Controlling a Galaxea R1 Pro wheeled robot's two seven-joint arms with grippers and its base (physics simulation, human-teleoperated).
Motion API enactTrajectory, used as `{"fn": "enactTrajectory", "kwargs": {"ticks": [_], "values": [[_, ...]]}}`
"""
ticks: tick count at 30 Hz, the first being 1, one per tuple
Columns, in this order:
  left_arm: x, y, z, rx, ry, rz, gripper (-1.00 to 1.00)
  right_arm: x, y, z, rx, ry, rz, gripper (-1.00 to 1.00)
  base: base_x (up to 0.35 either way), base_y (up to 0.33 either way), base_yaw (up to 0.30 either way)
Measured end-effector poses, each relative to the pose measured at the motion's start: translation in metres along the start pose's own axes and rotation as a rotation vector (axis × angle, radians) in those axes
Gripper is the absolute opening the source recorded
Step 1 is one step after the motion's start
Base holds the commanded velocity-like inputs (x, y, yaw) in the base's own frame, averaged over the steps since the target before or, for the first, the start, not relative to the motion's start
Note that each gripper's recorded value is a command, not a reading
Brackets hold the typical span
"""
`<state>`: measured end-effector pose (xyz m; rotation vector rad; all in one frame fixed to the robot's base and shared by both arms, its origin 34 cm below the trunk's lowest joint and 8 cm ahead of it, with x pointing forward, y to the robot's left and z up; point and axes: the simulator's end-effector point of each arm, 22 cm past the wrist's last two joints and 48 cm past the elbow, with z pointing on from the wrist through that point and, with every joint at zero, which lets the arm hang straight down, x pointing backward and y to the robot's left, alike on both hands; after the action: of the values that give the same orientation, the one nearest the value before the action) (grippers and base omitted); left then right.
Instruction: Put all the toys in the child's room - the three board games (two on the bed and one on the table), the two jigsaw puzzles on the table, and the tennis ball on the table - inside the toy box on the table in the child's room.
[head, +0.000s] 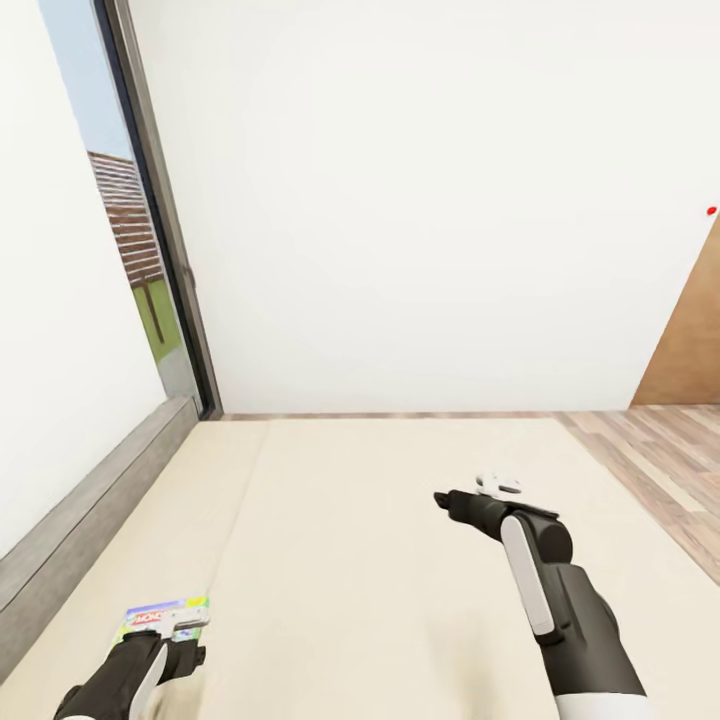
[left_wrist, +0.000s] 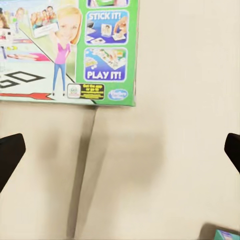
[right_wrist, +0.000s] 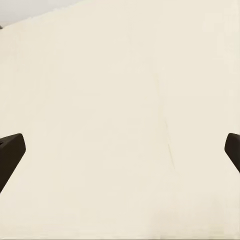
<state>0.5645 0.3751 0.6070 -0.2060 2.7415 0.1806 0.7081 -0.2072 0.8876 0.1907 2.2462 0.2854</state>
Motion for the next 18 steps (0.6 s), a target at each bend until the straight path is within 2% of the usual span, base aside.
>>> {"fn": "enactTrajectory", "kwargs": {"ticks": [5, 14, 18], "values": [[0.022, -0.003, 0.007, 0.007, 0.048, 0.005, 1.00, 0.013, 0.012, 0.003, -0.017, 0.048, -0.034, 1.00, 0.000, 0.000, 0.000], [0.061, -0.009, 0.020, 0.038, 0.094, 0.017, 1.00, 0.021, 0.015, 0.008, -0.032, 0.071, -0.024, 1.00, 0.000, 0.000, 0.000], [0.066, -0.016, 0.022, 0.045, 0.103, 0.070, 1.00, 0.024, 0.014, 0.010, -0.032, 0.077, -0.021, 1.00, 0.000, 0.000, 0.000]]}}
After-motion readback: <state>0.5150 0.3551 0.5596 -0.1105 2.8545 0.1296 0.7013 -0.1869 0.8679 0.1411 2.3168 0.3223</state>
